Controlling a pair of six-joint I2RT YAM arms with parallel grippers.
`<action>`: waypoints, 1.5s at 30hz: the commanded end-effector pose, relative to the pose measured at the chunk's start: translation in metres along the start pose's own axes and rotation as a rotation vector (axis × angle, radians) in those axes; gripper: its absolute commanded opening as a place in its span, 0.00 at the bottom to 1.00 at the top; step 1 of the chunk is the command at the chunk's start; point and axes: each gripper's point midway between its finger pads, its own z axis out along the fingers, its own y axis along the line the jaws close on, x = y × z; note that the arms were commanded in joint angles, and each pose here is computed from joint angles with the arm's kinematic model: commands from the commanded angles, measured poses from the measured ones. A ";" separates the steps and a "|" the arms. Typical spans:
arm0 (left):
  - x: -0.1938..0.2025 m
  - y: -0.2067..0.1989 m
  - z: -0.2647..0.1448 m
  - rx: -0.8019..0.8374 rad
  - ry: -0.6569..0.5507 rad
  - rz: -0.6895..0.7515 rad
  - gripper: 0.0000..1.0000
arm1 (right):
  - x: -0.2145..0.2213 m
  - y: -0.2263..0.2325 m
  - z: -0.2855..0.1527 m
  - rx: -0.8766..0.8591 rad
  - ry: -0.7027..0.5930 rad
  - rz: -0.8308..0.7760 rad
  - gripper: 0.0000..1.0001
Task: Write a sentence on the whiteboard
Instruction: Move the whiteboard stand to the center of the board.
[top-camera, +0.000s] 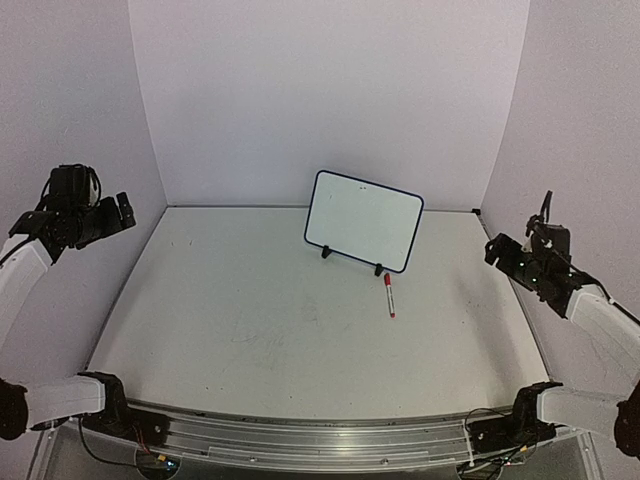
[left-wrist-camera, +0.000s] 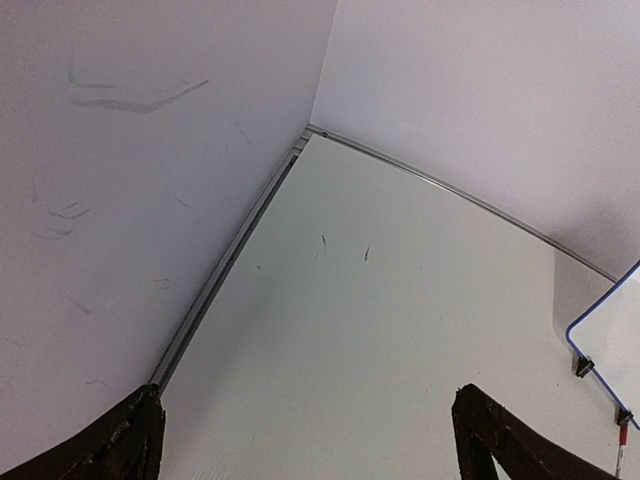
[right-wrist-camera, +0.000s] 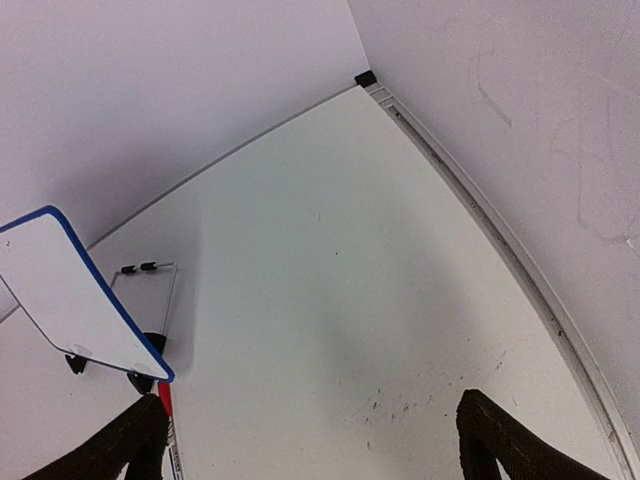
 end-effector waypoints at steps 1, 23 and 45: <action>-0.024 -0.008 -0.010 0.012 0.006 0.101 0.99 | 0.003 0.028 0.004 -0.051 0.090 0.047 0.93; 0.014 -0.027 0.008 0.171 0.010 0.210 0.99 | 0.167 0.234 0.119 0.032 0.282 -0.294 0.69; 0.022 -0.031 0.015 0.191 0.048 0.204 0.99 | 0.194 0.198 0.185 0.292 0.243 -0.341 0.48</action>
